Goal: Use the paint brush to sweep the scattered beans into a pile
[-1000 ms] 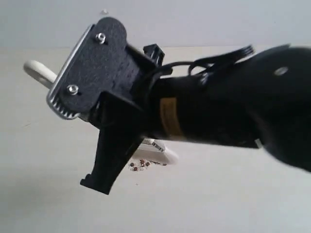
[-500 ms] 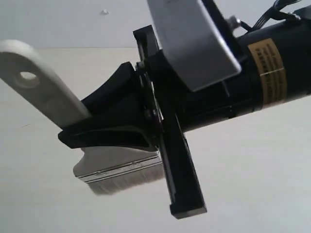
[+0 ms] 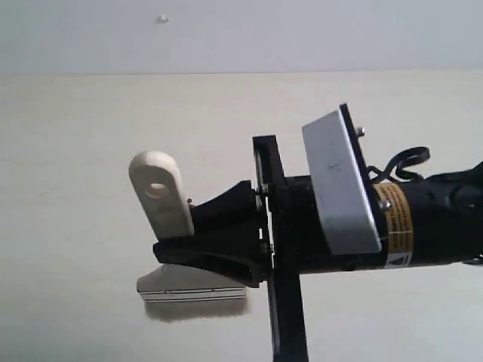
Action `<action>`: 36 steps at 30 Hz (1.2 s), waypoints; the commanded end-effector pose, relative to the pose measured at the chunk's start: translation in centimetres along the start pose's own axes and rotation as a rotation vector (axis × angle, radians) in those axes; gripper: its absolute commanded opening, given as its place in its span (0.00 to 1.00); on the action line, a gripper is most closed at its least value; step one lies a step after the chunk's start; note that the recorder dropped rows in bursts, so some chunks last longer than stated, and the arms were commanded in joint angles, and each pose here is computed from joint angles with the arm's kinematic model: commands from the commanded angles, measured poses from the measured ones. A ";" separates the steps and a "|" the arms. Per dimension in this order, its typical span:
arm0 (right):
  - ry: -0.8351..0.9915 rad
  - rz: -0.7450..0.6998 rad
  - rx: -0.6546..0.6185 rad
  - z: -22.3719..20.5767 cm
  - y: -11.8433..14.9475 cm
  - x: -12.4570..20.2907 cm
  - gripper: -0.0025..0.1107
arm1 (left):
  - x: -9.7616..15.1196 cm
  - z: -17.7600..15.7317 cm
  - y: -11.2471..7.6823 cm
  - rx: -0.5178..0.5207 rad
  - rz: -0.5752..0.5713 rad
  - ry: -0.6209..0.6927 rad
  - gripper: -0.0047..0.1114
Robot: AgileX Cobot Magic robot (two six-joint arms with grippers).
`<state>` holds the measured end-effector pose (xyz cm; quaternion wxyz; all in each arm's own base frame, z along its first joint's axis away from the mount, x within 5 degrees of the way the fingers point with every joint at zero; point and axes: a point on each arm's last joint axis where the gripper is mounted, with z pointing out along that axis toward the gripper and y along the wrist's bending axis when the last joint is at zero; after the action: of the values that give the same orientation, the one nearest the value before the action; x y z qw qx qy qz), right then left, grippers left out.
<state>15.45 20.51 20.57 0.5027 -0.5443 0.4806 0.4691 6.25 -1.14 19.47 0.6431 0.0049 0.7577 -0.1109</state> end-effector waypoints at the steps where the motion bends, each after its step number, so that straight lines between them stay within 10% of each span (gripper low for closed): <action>1: 0.012 -0.008 0.071 0.0 -0.6 2.1 0.02 | 0.0 0.0 0.0 0.006 -0.011 -0.003 0.04; 16: 0.068 0.113 0.268 2.1 -7.5 8.6 0.02 | 0.0 0.0 0.0 0.006 -0.011 -0.003 0.04; 36: -0.027 0.132 0.250 1.5 -9.8 4.7 0.02 | 0.0 0.0 0.0 0.006 -0.011 -0.003 0.04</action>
<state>25.75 22.18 14.53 0.5254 -0.4437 0.5834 0.4322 6.25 -1.14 19.47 0.6431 0.0049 0.7577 -0.1109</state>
